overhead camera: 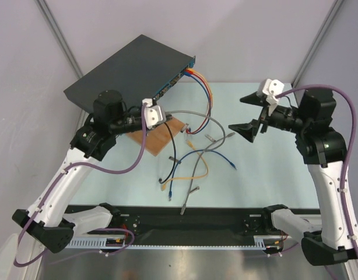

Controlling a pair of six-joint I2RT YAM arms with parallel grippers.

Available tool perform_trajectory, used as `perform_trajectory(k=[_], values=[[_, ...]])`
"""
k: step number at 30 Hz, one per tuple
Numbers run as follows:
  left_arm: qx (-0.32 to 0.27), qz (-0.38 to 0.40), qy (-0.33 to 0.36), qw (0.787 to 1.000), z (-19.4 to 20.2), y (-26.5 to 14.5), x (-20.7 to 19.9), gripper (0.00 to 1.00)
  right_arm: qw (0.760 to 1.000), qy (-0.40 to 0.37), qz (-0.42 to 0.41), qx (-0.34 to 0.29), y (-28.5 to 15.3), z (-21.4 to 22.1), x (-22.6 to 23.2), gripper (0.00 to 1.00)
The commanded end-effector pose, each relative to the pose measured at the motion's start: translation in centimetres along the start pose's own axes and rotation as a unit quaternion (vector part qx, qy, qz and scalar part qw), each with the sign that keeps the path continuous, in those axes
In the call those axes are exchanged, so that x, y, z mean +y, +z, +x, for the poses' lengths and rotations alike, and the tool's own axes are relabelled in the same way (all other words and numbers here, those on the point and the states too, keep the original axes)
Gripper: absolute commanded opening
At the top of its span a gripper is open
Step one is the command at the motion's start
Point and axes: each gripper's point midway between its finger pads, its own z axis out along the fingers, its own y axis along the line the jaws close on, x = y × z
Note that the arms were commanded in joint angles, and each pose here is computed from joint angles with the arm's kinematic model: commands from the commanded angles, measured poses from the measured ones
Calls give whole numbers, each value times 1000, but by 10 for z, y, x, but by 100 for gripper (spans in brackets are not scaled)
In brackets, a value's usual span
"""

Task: Insert the plug into the switch port
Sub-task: Insert the connector into the switch port.

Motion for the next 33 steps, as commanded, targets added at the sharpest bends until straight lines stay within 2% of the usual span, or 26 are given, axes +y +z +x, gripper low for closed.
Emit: perform_trajectory(k=[1,3,7,10,16,17,19,20,22,23,24,25,26,27,29,32,33], values=[[11,-3,65,998,-3,5,0,0,997,18,-49,-53,22,-42,15,97],[11,5,79,997,-4,10,-5,0,993,22,-97,-66,34,-57,38,91],[16,11,124,992,-4,15,-10,1,986,59,-151,-47,67,-52,53,82],[23,16,148,989,-2,19,-14,0,979,68,-188,-44,76,-57,67,75],[29,25,186,982,3,25,-22,0,972,80,-221,-5,104,-41,80,59],[31,24,189,981,3,26,-22,0,971,81,-224,-2,105,-40,80,52],[33,25,188,981,4,29,-22,0,969,86,-232,10,111,-35,83,45],[34,25,188,981,4,29,-22,0,968,88,-236,16,112,-33,85,36],[34,22,187,982,4,28,-21,0,966,89,-241,35,114,-24,88,25],[35,21,184,982,6,29,-22,0,966,86,-242,44,115,-20,89,10],[34,20,184,982,5,28,-21,0,966,88,-240,47,115,-19,90,1],[36,10,178,983,5,27,-19,0,967,81,-238,48,114,-17,89,0],[36,0,173,984,4,26,-16,10,968,76,-234,49,113,-16,88,0],[31,-19,168,985,0,25,-10,28,971,70,-224,51,113,-14,84,0],[41,-61,118,990,-1,16,-1,73,979,57,-193,36,107,-14,70,0],[25,-50,41,998,-14,0,-5,92,990,12,-143,2,93,-24,52,0],[18,-39,-8,999,-20,-7,-11,93,991,3,-132,10,93,-12,51,0]])
